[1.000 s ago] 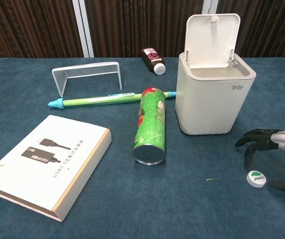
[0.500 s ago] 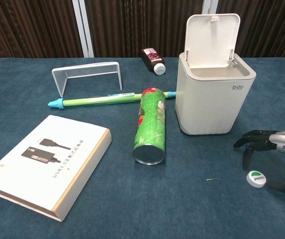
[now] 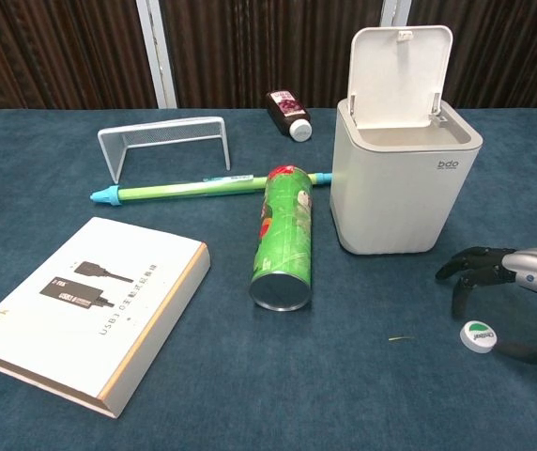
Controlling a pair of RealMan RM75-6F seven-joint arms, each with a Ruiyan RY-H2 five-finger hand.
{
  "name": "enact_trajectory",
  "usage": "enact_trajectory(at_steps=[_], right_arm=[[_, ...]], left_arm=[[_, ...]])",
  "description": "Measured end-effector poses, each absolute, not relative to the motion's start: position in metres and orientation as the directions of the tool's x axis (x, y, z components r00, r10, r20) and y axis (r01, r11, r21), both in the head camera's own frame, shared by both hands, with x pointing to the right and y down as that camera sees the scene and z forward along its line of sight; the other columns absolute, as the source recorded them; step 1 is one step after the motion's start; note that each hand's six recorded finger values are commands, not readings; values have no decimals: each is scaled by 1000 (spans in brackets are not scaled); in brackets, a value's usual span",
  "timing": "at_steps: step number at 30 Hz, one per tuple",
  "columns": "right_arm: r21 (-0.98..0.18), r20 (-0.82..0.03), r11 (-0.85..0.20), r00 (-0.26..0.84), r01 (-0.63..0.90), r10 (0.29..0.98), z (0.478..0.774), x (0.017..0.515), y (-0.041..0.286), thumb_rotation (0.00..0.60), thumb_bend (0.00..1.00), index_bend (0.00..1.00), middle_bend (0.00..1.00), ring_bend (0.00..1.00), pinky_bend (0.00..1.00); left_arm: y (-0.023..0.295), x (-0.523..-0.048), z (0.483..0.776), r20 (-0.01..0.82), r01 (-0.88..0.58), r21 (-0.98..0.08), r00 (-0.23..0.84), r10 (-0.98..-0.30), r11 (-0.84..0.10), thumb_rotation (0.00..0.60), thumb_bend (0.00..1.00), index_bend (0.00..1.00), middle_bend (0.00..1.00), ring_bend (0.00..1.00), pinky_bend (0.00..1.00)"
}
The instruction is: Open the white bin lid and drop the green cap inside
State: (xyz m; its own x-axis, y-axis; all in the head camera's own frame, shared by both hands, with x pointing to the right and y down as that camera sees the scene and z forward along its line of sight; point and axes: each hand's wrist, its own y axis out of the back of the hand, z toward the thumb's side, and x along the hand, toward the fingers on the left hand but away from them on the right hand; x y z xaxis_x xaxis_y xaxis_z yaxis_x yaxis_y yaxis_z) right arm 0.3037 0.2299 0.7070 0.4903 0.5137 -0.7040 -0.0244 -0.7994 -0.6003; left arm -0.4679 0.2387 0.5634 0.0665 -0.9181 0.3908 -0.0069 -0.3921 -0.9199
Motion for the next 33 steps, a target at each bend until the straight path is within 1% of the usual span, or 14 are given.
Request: enact_trajectory(at_steps=[5,9,16,22,25,28,33], right_arm=[[-593,-707,-805,492,-22,508,709,304,231,600,443,489,222,59,198],[-600,-703,-800,495,-26,511,708,304,231,600,444,523,222,59,198],[-619,-691,-785,498,-32,524,705,304,230,600,444,592,223,59,198],[-640,-677,-768,491,-27,548,700,307,226,600,444,598,223,59,198],[-665,-655,-747,490,-13,575,692,308,220,600,444,598,223,59,198],[-707,-614,-707,491,5,618,679,308,210,600,445,598,223,59,198],[-804,-498,-593,493,47,714,645,307,190,600,445,598,223,59,198]], left_arm=[[238,-468,563,388,-8,-921,65,-919,-389,600,380,511,513,435,611],[238,-468,562,386,-9,-922,66,-920,-388,600,380,511,513,435,611],[238,-468,561,384,-11,-923,66,-921,-386,600,379,512,512,435,611],[238,-469,561,382,-13,-923,66,-922,-383,600,380,511,513,436,610],[238,-469,561,382,-13,-924,65,-922,-383,600,380,511,513,436,611],[238,-469,561,384,-13,-923,64,-921,-386,600,380,511,513,435,611],[238,-469,562,386,-15,-922,63,-920,-387,600,380,512,513,435,611]])
